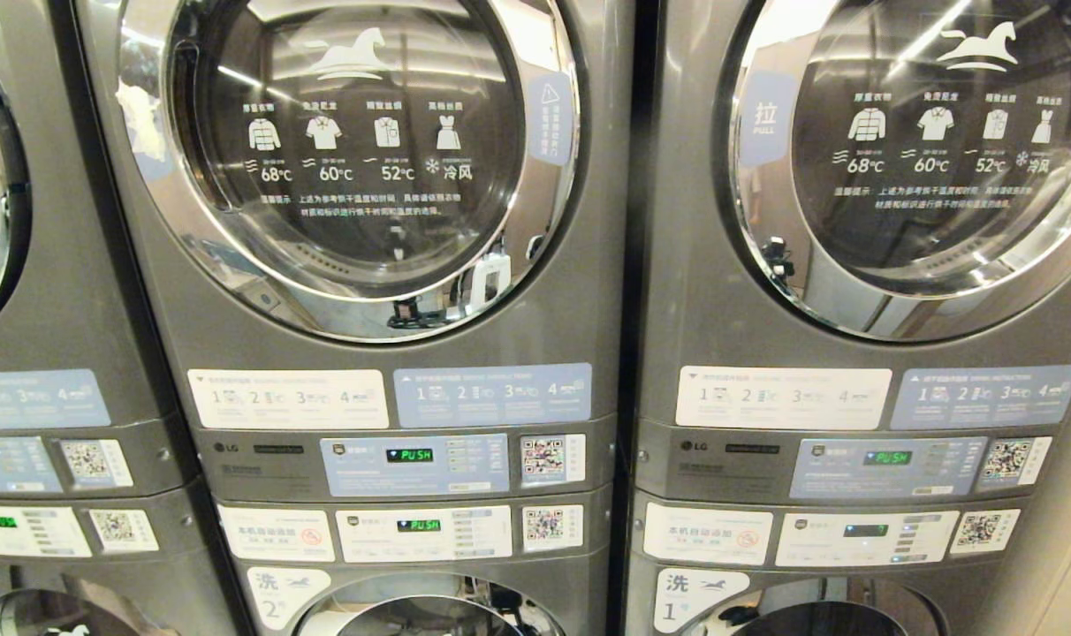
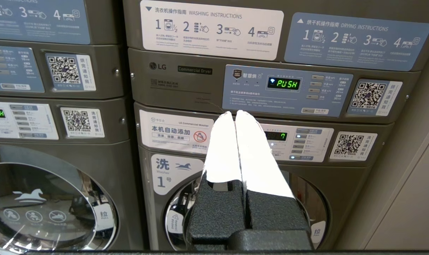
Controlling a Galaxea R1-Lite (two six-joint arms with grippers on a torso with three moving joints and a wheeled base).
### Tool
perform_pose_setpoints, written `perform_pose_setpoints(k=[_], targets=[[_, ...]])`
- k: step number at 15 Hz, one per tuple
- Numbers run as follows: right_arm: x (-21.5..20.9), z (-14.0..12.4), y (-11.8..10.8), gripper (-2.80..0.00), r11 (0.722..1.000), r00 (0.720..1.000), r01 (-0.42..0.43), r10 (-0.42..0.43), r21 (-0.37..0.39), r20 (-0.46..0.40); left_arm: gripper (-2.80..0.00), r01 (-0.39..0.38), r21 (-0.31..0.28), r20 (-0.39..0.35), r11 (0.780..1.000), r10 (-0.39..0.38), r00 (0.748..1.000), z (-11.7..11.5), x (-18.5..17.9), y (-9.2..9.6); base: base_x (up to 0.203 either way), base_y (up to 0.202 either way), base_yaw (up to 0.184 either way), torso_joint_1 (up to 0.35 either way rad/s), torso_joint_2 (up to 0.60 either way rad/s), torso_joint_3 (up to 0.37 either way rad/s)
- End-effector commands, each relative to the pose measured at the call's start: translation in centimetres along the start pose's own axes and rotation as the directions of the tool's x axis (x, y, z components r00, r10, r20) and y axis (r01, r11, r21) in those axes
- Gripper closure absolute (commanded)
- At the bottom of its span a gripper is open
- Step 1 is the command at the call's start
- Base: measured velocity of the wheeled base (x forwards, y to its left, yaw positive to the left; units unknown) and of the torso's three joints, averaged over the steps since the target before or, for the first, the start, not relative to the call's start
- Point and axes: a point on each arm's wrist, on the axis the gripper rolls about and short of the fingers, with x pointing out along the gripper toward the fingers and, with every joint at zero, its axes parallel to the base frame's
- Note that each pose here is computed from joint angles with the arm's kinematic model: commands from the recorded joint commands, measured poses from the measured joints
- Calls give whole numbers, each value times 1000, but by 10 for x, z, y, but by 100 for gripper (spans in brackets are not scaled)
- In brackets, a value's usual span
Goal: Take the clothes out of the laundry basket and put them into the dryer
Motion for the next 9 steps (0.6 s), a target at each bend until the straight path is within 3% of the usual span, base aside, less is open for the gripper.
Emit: perform_pose_setpoints(k=[1,4,6,9], targets=[[0,0,0,0,1000,1000,2,-2,4,0,0,-7,-3,-12,1000,7,1000,1,0,0,0,0,0,0,0,0],[0,0,0,0,1000,1000,0,0,-2,1,0,-42,-13,-22,999,41,999,0,0,0,0,0,0,0,0,0],[0,0,0,0,1000,1000,4,-4,13,0,0,-99,-29,38,995,101,994,-1,-4,-1,0,0,0,0,0,0],[0,0,0,0,1000,1000,4,-4,13,0,0,-111,-29,179,993,114,977,-6,-14,-3,0,0,0,0,0,0]])
